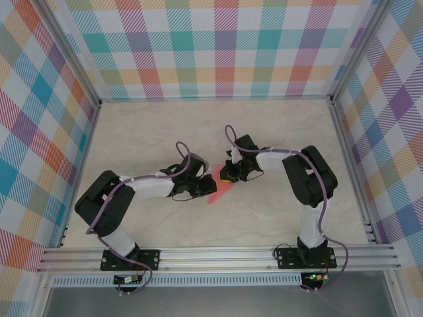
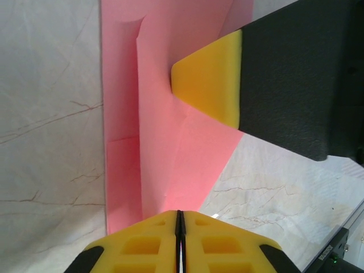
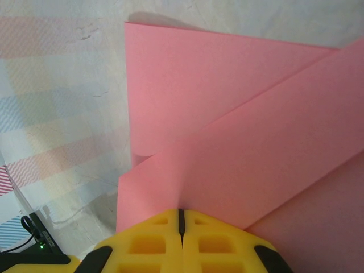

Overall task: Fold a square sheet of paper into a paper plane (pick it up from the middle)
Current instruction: Fourth fold the wing at the center of the table.

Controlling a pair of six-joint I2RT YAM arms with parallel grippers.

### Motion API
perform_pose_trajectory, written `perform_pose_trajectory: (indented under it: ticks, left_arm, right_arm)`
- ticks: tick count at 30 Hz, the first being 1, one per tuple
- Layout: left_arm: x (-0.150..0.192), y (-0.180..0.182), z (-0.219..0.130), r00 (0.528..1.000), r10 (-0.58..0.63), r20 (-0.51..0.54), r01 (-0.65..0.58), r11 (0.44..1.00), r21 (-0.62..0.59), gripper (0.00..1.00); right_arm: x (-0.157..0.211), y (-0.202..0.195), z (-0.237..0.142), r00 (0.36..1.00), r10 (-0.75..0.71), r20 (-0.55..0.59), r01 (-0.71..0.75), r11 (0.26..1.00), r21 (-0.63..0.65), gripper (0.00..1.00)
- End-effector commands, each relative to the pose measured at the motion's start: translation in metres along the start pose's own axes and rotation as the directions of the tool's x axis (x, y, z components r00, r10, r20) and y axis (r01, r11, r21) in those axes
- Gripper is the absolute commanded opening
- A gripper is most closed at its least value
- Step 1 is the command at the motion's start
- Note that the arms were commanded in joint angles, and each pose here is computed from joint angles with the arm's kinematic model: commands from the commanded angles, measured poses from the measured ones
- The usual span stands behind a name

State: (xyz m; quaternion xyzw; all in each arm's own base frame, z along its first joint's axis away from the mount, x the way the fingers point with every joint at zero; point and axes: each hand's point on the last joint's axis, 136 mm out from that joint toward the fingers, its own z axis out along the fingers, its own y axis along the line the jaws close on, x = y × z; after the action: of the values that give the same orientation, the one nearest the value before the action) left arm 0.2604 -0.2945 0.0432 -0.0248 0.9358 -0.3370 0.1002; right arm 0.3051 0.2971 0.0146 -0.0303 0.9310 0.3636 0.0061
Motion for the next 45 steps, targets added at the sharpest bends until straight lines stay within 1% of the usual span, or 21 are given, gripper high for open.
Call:
perform_pose_trajectory:
  ticks: [1,9,13,20,35,45]
  left_arm:
    - [0.007,-0.003,0.005,0.999,-0.008,-0.042,0.008,1.000,0.001,0.11]
    - [0.012,-0.013,0.010,0.997,0.011,-0.071,-0.009,1.000,0.019,0.13]
    - [0.014,0.001,0.014,0.998,0.004,-0.071,-0.008,0.999,-0.052,0.14]
    - [0.016,0.017,0.015,0.998,-0.013,-0.066,0.005,0.993,-0.114,0.13]
    - [0.026,0.025,0.021,0.995,-0.054,-0.088,0.044,0.993,-0.113,0.13]
    - [0.034,0.037,0.020,0.992,-0.081,-0.101,0.066,0.986,-0.152,0.13]
  right_arm:
    - [0.016,-0.048,0.017,0.995,0.091,-0.033,-0.085,0.983,0.162,0.05]
    - [0.017,-0.053,0.019,0.994,0.102,-0.036,-0.095,0.980,0.177,0.05]
    - [0.019,-0.055,0.020,0.993,0.108,-0.042,-0.098,0.978,0.184,0.05]
    - [0.021,-0.059,0.022,0.992,0.115,-0.048,-0.104,0.975,0.195,0.04]
    - [0.024,-0.066,0.023,0.990,0.130,-0.056,-0.115,0.969,0.220,0.04]
    - [0.025,-0.070,0.024,0.988,0.141,-0.060,-0.123,0.964,0.234,0.04]
